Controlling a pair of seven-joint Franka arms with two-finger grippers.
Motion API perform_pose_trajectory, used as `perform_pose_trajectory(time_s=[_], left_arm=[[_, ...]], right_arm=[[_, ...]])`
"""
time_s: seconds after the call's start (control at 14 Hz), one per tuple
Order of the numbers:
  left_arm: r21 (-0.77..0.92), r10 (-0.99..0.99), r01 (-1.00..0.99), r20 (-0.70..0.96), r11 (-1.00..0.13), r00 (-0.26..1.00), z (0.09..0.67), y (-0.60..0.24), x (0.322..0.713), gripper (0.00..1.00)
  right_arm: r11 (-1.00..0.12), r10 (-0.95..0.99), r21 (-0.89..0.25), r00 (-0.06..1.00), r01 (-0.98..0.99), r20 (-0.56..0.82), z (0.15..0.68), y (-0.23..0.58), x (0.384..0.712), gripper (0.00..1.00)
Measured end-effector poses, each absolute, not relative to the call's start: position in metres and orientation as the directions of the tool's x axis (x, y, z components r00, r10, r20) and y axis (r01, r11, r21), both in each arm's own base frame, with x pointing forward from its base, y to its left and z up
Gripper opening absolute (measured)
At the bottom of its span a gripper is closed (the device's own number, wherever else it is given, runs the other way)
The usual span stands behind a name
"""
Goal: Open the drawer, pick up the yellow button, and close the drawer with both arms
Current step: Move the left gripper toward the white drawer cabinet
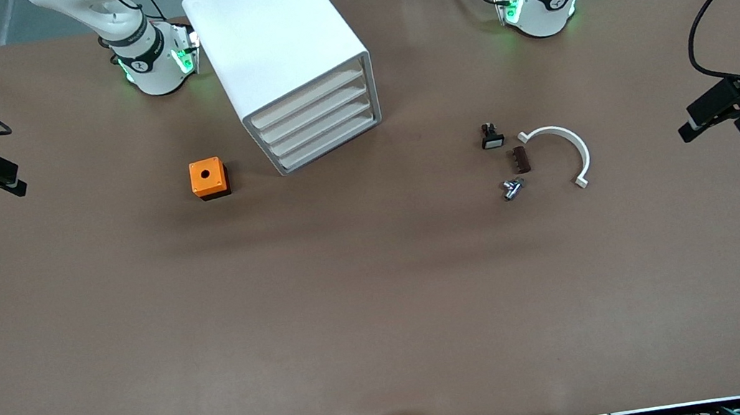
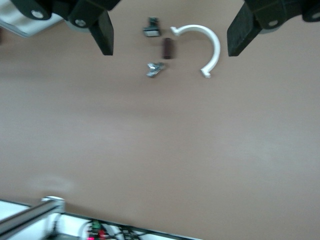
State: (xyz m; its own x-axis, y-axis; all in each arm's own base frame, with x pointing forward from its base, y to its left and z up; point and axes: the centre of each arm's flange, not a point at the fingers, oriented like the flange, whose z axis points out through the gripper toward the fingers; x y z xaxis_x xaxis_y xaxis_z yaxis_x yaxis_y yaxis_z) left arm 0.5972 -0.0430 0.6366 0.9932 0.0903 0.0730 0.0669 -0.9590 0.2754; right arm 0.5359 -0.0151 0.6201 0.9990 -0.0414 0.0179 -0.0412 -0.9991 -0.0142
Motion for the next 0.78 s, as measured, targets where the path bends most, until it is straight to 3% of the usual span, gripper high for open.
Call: perform_pose_trajectory(time_s=[0.36,0.78], left_arm=[[0.499,0.147,0.142,-0.03,-0.855,0.989,0.643,-0.083,0.592,1.0],[0.573,0.297,0.488,-0.399,-0.658,0.868,0.623,-0.175,0.591,1.0]], right_arm=[[-0.999,-0.036,-0.014,0.999,-0.036,0.017,0.62,-0.012,0.536,1.0],[-0.999,-0.036,-0.014,0.999,-0.036,0.016,0.62,-0.012,0.536,1.0]])
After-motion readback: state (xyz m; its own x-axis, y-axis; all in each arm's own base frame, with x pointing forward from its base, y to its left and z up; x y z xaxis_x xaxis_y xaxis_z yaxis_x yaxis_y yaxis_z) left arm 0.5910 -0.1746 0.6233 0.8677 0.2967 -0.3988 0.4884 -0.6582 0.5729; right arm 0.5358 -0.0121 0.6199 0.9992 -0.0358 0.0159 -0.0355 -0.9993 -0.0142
